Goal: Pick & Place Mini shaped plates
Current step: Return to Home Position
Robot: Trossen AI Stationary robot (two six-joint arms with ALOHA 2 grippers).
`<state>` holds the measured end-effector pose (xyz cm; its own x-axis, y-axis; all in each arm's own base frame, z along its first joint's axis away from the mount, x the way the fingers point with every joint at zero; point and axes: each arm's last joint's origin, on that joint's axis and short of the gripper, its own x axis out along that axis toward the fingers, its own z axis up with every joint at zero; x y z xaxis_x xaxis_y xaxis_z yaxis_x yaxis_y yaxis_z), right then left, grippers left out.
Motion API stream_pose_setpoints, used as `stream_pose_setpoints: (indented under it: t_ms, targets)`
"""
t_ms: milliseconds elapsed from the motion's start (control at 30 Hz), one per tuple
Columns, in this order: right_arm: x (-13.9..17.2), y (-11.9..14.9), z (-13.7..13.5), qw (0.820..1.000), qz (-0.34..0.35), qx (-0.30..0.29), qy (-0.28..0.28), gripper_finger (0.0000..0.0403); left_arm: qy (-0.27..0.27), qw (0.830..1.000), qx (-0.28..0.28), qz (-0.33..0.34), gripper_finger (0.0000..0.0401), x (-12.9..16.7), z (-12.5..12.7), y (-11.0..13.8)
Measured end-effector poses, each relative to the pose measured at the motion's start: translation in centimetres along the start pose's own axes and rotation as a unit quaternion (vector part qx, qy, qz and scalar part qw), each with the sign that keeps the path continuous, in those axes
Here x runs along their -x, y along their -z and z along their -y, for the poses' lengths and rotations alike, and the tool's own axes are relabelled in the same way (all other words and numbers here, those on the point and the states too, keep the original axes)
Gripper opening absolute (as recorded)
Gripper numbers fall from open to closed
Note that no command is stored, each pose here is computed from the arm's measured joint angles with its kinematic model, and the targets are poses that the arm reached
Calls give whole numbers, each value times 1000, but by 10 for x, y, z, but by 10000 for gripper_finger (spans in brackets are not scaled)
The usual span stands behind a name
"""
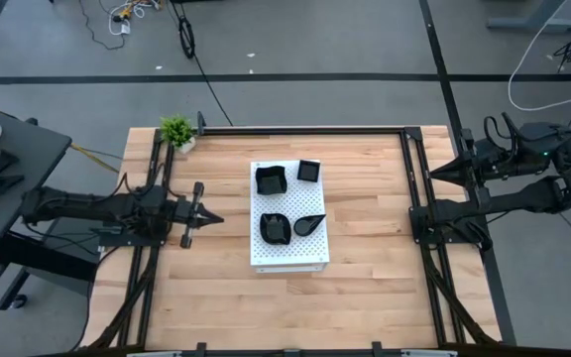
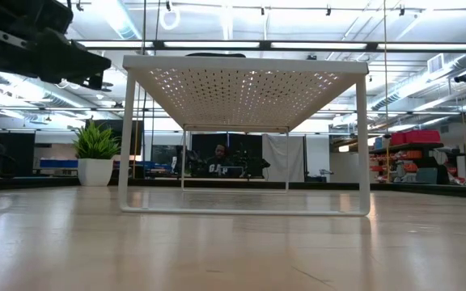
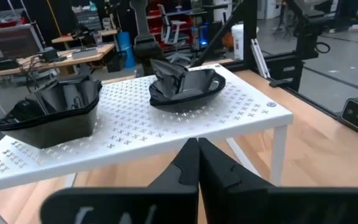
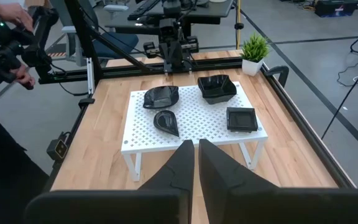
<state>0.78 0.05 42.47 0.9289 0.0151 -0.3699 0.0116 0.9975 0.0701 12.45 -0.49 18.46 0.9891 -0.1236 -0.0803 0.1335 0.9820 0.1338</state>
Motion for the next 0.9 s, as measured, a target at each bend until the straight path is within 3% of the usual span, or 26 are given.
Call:
stream_pose_setpoints:
  t_ms: [433, 900]
  targets:
    - [0, 0, 0, 1000, 0, 0, 0, 29, -1, 1000, -1, 10, 1, 10, 3, 15]
    - [0, 0, 0, 1000, 0, 0, 0, 29, 38, 999, -4, 31, 1, 20, 13, 20]
